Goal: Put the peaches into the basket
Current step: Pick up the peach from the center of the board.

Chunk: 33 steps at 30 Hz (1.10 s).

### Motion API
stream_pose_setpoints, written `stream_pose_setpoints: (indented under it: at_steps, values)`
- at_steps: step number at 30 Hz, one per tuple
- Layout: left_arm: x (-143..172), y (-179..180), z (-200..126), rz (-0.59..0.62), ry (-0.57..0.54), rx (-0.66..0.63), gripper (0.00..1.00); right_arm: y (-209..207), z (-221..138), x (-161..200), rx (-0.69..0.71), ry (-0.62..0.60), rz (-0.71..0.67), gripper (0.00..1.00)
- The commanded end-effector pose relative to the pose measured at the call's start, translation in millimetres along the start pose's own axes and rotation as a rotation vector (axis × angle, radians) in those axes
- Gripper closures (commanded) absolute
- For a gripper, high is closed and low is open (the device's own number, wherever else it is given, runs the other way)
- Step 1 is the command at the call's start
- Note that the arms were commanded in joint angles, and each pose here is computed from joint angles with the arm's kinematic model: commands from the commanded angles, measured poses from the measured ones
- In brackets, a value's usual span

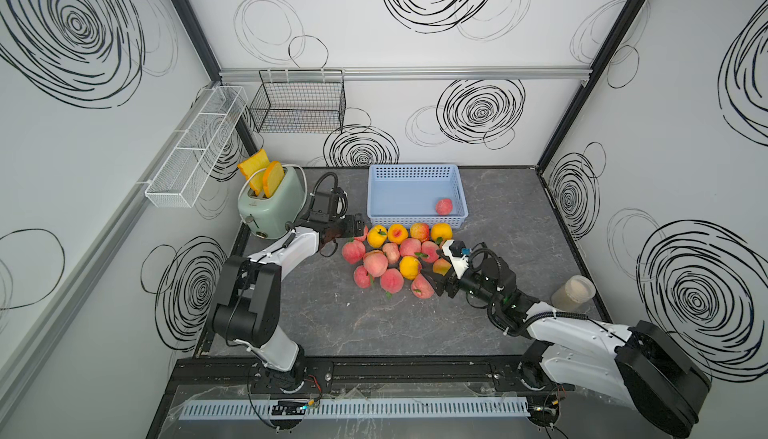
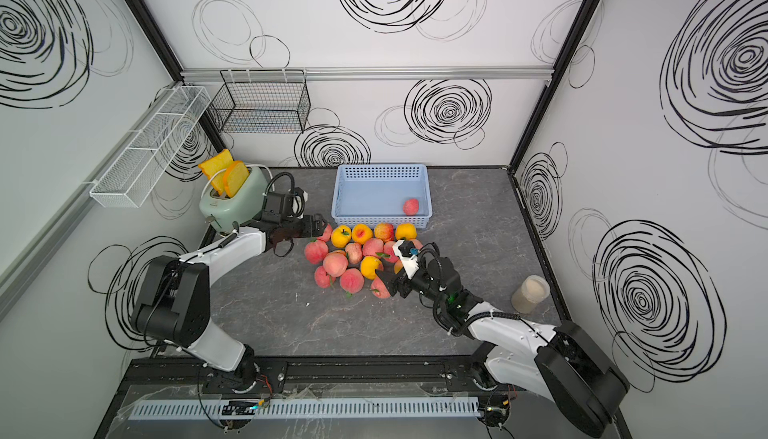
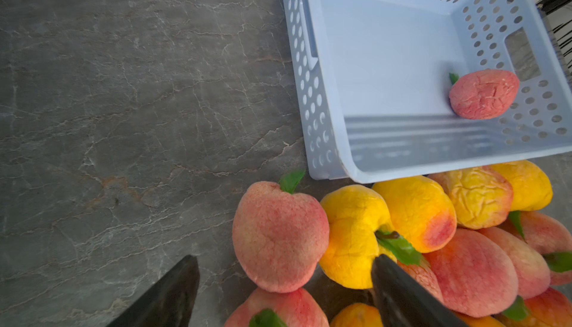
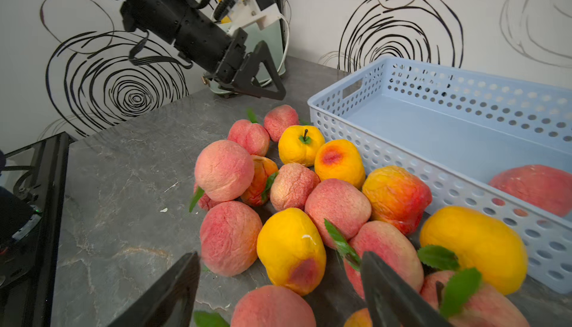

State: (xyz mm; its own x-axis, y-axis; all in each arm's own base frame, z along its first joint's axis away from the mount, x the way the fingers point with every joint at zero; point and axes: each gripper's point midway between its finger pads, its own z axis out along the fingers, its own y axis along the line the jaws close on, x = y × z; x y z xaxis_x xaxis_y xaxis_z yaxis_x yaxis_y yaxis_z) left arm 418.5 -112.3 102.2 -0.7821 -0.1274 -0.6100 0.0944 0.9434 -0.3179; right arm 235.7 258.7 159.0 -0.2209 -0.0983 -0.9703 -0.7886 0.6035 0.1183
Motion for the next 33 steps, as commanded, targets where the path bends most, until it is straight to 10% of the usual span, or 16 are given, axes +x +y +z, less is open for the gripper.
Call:
stream_pose_setpoints:
  at_steps: [1, 33]
  values:
    - [-17, -1, 3, 0.004, -0.020, -0.010, 0.09, -1, 4, -18, 0.027, -0.052, -0.071, 0.15]
    - [0, 11, 44, 0.021, 0.079, -0.092, 0.40, -1, 2, -20, 0.067, -0.057, -0.099, 0.14]
